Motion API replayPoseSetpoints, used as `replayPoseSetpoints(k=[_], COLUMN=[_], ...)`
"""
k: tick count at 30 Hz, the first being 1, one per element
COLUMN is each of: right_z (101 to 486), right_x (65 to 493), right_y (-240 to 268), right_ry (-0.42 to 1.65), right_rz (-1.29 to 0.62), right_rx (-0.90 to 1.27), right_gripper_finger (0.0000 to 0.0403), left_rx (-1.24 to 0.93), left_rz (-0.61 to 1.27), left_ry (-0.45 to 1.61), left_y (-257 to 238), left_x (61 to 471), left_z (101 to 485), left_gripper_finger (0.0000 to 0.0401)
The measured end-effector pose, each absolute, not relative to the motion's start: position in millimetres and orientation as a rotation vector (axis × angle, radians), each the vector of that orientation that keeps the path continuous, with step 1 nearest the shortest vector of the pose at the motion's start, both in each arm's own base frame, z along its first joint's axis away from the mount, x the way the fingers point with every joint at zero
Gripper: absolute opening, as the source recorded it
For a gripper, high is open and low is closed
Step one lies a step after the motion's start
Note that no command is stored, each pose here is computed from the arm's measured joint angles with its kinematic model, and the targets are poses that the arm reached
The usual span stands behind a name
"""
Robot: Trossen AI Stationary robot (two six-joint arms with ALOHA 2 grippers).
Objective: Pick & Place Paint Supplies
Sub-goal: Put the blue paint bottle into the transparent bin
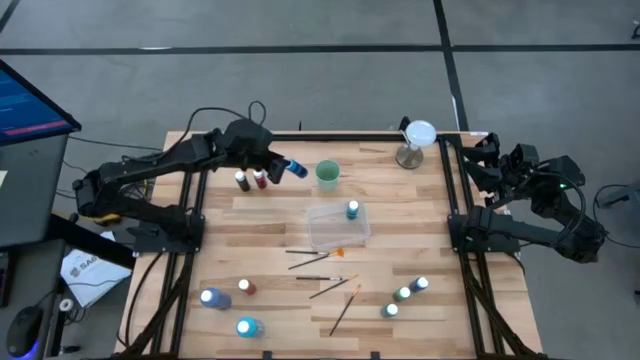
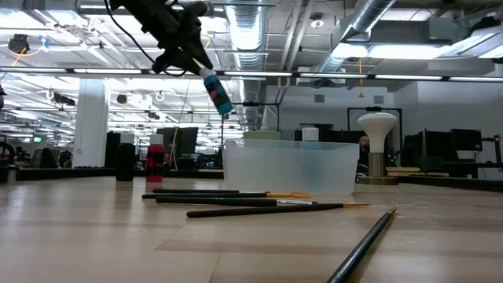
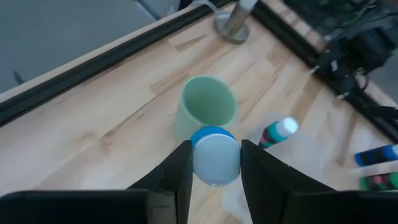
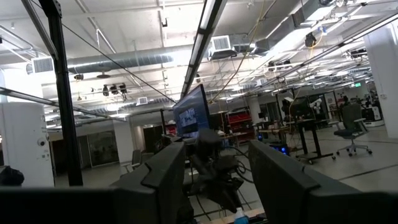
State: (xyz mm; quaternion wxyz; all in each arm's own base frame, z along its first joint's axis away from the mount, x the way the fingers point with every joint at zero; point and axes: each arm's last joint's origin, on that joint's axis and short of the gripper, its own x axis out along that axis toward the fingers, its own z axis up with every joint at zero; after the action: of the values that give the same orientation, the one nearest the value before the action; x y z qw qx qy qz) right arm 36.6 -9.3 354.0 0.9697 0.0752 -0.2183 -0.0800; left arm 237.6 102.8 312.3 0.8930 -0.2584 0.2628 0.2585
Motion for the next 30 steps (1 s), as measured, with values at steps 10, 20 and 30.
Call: replayPoseSetpoints(k=[10,20,30], right_z=[354.0,354.0,354.0], right_x=[36.6,36.6,36.6], right_y=[-9.3,-9.3,-9.3], right_ry=[-0.441,-0.441,-0.441], right_rz=[-0.162,-0.161,-0.162], right_rx=[0.151,0.152,0.151], right_gripper_finger=[0.0173,0.0172,0.0172], left_rx=[-0.528,-0.510,-0.400], left_rz=[0.468,0.348,0.144], left_ry=[0.452,0.367,0.424], left_y=[90.9,75.8,39.6], left_x=[248.3,266.9,325.2], left_z=[320.6,340.8,357.5], left_gripper_finger=[0.0105,0.0105,0.0105])
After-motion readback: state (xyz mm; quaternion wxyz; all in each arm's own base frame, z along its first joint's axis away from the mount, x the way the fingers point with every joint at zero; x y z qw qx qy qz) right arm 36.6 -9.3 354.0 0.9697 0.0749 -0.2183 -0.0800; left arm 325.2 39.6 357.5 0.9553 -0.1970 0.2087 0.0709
